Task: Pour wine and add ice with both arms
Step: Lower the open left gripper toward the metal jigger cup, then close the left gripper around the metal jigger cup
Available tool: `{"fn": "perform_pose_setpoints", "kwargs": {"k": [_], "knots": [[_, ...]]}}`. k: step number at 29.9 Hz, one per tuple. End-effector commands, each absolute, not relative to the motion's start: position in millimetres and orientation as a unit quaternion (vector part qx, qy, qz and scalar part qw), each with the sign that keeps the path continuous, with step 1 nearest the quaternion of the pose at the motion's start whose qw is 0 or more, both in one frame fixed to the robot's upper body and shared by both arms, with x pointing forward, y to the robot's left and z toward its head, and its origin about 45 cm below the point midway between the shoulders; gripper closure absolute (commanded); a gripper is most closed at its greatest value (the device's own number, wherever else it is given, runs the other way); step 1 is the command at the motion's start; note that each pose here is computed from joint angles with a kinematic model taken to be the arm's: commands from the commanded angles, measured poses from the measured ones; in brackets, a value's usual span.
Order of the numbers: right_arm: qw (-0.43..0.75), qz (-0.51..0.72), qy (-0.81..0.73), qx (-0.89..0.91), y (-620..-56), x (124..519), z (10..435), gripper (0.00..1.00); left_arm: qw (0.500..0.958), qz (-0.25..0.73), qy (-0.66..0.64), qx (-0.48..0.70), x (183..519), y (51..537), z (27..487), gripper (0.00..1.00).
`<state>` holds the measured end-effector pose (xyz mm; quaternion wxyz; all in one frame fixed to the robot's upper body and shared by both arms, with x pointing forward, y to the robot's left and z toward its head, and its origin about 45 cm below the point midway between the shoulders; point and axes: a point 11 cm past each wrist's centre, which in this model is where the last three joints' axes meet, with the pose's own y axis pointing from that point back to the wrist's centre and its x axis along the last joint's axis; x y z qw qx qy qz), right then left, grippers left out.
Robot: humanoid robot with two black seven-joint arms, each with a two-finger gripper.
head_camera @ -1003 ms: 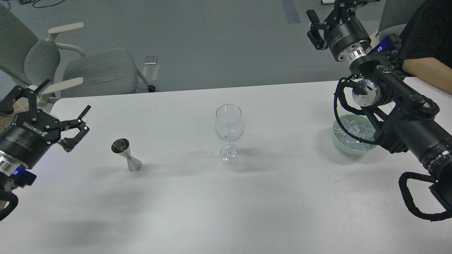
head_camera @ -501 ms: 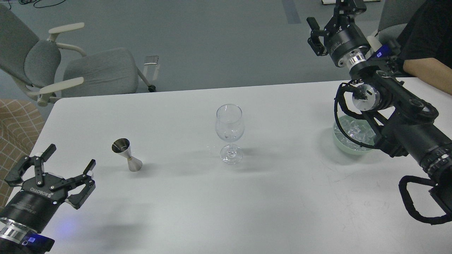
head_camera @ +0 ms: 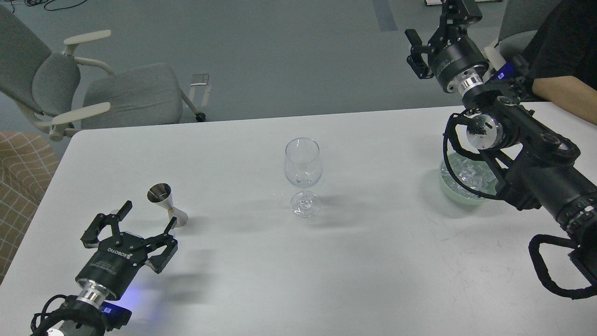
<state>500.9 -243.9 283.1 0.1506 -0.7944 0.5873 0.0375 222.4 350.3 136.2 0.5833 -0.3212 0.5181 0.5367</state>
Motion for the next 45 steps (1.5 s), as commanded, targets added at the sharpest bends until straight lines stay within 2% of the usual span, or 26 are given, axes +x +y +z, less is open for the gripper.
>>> {"fn": "perform_pose_setpoints", "kwargs": {"k": [1, 18, 31, 34, 36, 37, 39, 45], "knots": [[0.15, 0.036, 0.589, -0.794, -245.5, 501.0, 283.6, 0.0, 0.572, 0.544, 0.524, -0.32, 230.2, 350.0, 126.0, 0.01], [0.144, 0.041, 0.592, -0.792, -245.7, 498.5, 275.3, 0.0, 0.531, 0.589, 0.528, -0.304, 252.8, 362.5, 103.9, 0.02], [0.142, 0.041, 0.594, -0.791, -247.4, 498.1, 273.6, 0.0, 0.54, 0.579, 0.54, -0.288, 262.2, 347.5, 104.0, 0.09], [0.141, 0.041, 0.594, -0.791, -247.5, 498.1, 273.5, 0.0, 0.542, 0.577, 0.539, -0.287, 264.3, 345.8, 105.0, 0.16], [0.141, 0.042, 0.594, -0.791, -247.7, 497.8, 272.7, 0.0, 0.547, 0.581, 0.535, -0.28, 267.2, 345.3, 106.2, 0.29], [0.142, 0.042, 0.594, -0.791, -247.7, 497.8, 272.8, 0.0, 0.545, 0.587, 0.533, -0.272, 268.8, 345.6, 105.5, 0.41], [0.14, 0.043, 0.595, -0.79, -248.1, 497.3, 271.2, 0.0, 0.538, 0.595, 0.535, -0.264, 269.6, 346.9, 104.1, 0.45], [0.141, 0.044, 0.595, -0.79, -248.0, 497.0, 270.8, 0.0, 0.533, 0.601, 0.534, -0.264, 274.3, 347.0, 105.1, 0.46]]}}
